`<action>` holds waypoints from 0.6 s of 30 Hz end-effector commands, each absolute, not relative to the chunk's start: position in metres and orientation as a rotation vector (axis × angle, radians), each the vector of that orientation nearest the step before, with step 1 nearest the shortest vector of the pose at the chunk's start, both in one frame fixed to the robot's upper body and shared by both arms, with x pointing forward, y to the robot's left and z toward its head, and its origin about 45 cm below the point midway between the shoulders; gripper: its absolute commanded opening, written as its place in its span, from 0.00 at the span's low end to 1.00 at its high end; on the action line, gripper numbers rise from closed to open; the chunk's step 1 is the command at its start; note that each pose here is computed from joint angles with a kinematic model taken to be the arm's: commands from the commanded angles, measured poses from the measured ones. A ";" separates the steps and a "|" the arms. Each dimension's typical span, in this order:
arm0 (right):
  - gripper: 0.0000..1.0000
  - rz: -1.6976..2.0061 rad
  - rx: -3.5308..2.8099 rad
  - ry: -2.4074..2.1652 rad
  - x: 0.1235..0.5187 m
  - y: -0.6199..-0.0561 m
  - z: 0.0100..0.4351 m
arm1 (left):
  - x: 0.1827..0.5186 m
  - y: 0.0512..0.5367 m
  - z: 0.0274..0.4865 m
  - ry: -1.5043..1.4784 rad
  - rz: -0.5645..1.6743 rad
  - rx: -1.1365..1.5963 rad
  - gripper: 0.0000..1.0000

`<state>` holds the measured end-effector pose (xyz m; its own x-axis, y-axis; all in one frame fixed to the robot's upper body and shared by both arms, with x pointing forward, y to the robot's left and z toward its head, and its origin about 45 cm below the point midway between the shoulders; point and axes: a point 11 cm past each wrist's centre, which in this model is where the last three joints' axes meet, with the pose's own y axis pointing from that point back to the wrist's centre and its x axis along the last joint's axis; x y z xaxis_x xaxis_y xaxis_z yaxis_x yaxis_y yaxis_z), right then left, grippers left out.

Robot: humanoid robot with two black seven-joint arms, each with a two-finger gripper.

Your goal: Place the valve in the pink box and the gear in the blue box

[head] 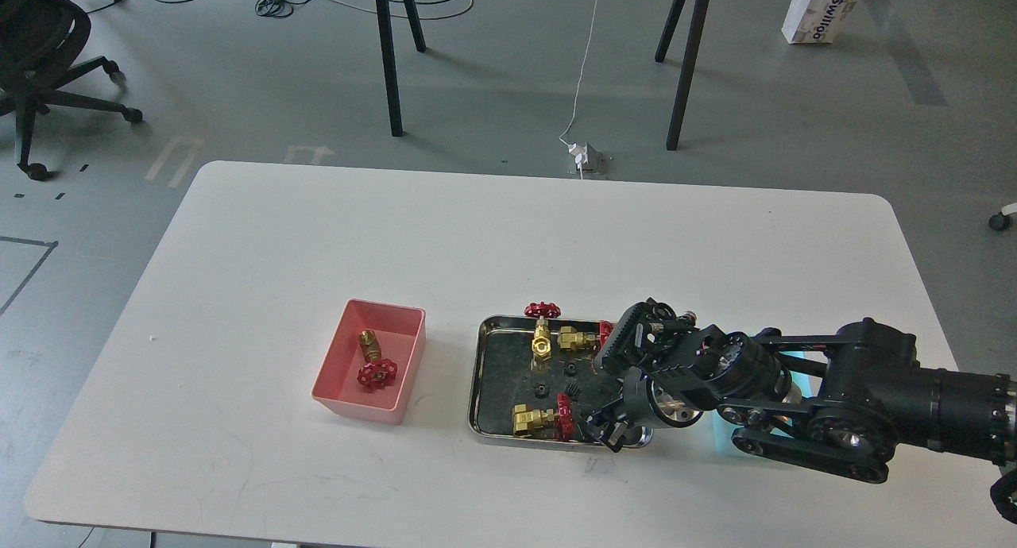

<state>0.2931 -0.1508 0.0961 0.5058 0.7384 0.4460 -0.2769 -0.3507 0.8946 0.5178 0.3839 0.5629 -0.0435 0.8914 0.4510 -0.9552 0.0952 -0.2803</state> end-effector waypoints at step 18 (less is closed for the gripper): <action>0.36 1.099 1.584 0.394 0.292 -0.157 0.094 | 0.515 0.389 0.567 -0.610 1.508 0.130 0.97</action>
